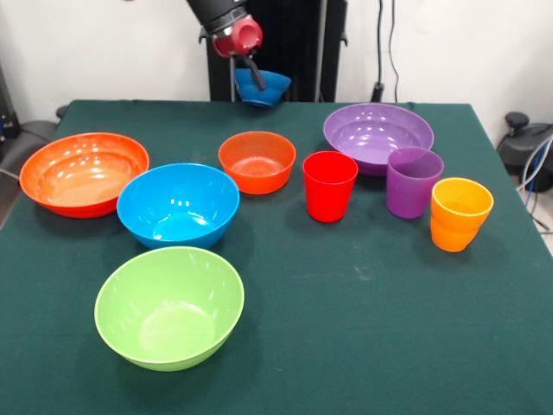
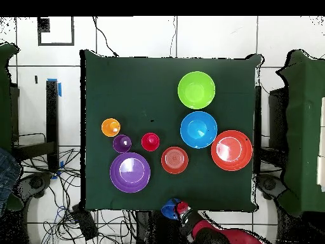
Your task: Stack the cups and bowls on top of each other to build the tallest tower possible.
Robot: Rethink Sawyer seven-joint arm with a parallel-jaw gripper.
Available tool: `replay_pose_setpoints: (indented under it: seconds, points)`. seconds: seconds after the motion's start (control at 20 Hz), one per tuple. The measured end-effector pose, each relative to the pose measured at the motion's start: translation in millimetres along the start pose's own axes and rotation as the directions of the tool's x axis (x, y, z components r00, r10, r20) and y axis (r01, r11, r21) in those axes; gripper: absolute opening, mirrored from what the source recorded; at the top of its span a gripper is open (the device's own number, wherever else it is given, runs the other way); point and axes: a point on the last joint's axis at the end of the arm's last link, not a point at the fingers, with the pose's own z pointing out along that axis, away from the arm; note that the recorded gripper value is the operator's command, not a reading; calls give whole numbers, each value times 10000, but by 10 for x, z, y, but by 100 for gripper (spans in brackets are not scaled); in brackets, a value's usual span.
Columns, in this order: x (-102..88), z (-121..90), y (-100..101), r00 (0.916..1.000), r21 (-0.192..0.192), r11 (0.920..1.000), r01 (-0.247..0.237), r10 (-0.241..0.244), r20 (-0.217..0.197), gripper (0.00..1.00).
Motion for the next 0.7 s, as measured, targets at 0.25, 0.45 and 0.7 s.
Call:
replay_pose_setpoints:
  seconds: [0.25, 0.45, 0.7]
  points:
    - [-55, -105, -111, 9993, -24, 10000, -23, 24, 376, 0]
    - [-218, -244, -235, 9950, -227, 9984, -517, 534, 838, 0]
    - [-504, -472, -422, 9830, -585, 9890, -1356, 1417, 1167, 0]
